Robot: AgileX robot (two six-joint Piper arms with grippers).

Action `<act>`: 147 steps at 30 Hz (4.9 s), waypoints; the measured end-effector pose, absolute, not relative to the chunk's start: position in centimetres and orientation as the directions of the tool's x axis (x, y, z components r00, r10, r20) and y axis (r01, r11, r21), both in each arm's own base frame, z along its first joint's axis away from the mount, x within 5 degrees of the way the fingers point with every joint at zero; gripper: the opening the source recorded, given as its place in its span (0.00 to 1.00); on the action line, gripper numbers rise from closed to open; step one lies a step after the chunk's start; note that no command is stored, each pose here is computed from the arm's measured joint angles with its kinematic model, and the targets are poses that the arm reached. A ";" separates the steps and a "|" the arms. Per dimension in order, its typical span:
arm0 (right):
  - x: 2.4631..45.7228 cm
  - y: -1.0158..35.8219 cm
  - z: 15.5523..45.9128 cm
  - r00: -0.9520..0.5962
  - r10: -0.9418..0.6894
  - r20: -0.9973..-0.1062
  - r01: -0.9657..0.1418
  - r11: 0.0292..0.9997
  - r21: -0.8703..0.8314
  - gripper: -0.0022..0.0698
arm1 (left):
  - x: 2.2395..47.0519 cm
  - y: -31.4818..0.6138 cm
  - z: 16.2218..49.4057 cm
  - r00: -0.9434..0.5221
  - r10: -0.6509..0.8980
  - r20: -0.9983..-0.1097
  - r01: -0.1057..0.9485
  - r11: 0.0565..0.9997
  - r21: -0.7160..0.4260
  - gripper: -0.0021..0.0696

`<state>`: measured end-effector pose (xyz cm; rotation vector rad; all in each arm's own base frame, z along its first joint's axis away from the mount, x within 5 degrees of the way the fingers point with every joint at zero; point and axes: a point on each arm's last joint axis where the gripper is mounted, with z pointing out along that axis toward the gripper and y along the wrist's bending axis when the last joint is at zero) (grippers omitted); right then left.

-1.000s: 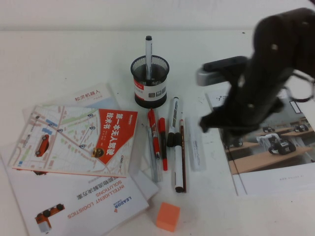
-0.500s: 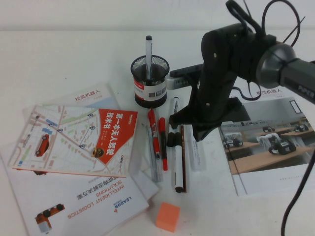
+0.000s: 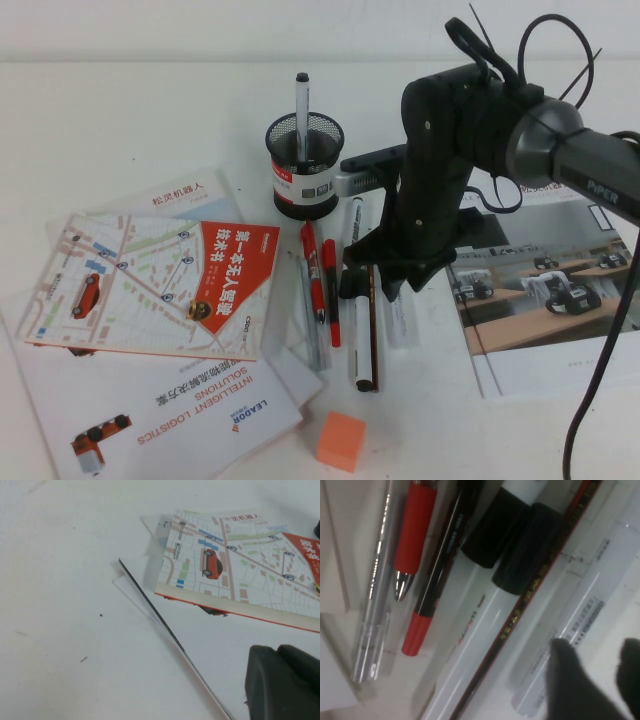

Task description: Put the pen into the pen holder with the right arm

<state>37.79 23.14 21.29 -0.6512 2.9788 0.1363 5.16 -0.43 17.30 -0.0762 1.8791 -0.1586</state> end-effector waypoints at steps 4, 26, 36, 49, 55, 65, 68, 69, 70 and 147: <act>37.8 23.1 21.3 -0.904 -0.413 -0.106 -0.421 0.905 0.068 0.53 | 5.2 -0.4 17.3 -0.309 -0.133 -0.942 0.027 0.989 -0.148 0.03; 38.7 23.5 18.4 -0.957 -0.281 -0.068 -0.285 0.957 0.059 0.18 | 5.2 -0.4 17.3 -0.309 -0.133 -0.942 0.027 0.989 -0.148 0.03; 37.0 22.8 21.3 -0.950 -0.241 -0.197 -0.264 0.959 0.101 0.18 | 5.2 -0.4 17.3 -0.309 -0.133 -0.942 0.027 0.989 -0.148 0.03; 30.4 18.3 26.9 -0.433 0.173 -0.884 -0.368 0.862 0.349 0.18 | 5.2 -0.4 17.3 -0.309 -0.133 -0.942 0.027 0.989 -0.148 0.03; 32.1 19.6 27.0 -0.111 0.259 -0.960 -0.517 0.810 0.278 0.18 | 5.2 -0.4 17.3 -0.309 -0.133 -0.942 0.027 0.989 -0.148 0.03; 39.0 24.4 24.3 -0.040 0.246 -0.968 -0.573 0.788 0.224 0.18 | 5.2 -0.4 17.3 -0.309 -0.133 -0.942 0.027 0.989 -0.148 0.03; 41.0 25.6 23.1 -0.082 0.210 -0.974 -0.561 0.798 0.219 0.18 | 5.2 -0.4 17.3 -0.309 -0.133 -0.942 0.027 0.989 -0.148 0.03; 41.6 25.9 22.7 -0.098 0.196 -0.976 -0.556 0.802 0.217 0.18 | 5.2 -0.4 17.3 -0.309 -0.133 -0.942 0.027 0.989 -0.148 0.03; 42.1 26.2 22.3 -0.114 0.180 -0.977 -0.553 0.806 0.213 0.18 | 5.2 -0.4 17.3 -0.309 -0.133 -0.942 0.027 0.989 -0.148 0.03; 9.1 3.6 28.2 -0.222 -0.087 -0.971 -0.360 0.933 -0.001 0.00 | 5.2 -0.4 17.3 -0.309 -0.133 -0.942 0.027 0.989 -0.148 0.03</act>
